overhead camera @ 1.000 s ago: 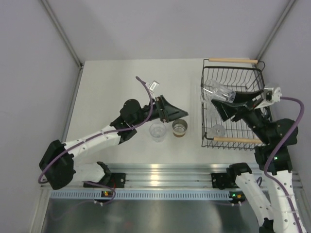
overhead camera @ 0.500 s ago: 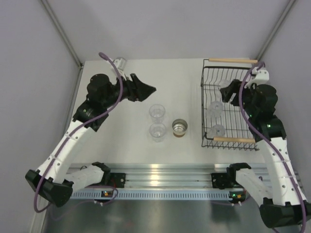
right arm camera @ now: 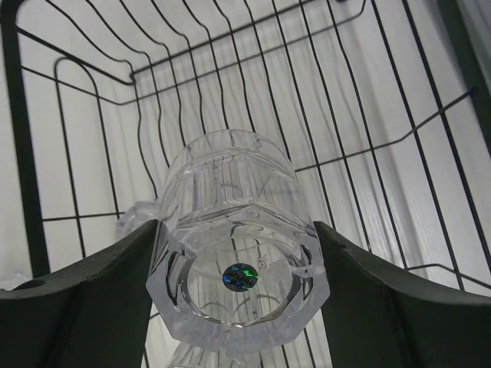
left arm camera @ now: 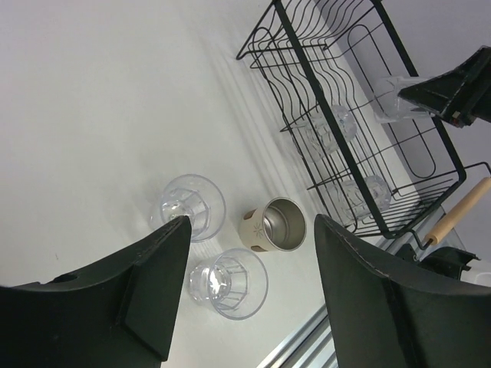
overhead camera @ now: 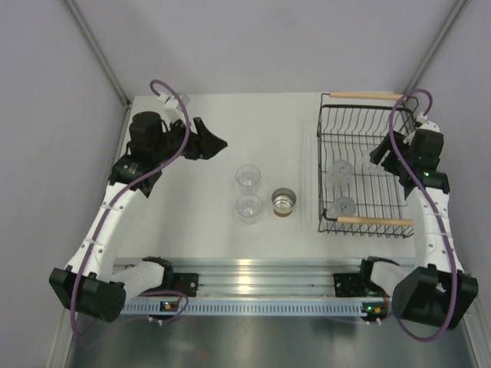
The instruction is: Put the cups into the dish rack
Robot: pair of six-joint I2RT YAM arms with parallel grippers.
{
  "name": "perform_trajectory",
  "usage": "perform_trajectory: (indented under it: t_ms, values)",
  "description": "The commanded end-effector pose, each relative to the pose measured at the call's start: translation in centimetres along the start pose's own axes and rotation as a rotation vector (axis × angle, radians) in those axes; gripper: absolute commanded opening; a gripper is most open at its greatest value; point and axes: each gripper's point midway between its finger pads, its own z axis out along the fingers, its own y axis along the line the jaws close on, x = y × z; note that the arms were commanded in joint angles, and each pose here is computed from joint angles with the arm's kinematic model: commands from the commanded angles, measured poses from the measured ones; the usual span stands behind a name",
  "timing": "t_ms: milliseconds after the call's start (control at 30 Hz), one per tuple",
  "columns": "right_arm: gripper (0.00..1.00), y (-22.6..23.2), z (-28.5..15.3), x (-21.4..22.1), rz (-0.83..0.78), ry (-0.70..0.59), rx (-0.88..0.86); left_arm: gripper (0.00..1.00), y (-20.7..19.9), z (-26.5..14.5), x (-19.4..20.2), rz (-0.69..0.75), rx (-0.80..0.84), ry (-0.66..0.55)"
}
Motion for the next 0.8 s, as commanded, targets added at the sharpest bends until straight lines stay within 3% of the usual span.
perform_trajectory:
  t_ms: [0, 333, 767]
  values:
    - [0.00, -1.4, 1.3, 1.7, 0.009, 0.044, 0.054, 0.71, -0.2, -0.3, -0.8, 0.060, 0.011, -0.019]
    - [0.00, -3.5, 3.4, 4.0, -0.046, 0.116, 0.241, 0.71, -0.6, -0.9, -0.4, 0.072, 0.026, -0.036]
    - [0.00, -2.9, 6.5, 5.8, -0.116, 0.171, 0.293, 0.72, -0.5, -1.3, -0.2, 0.087, 0.020, -0.044]
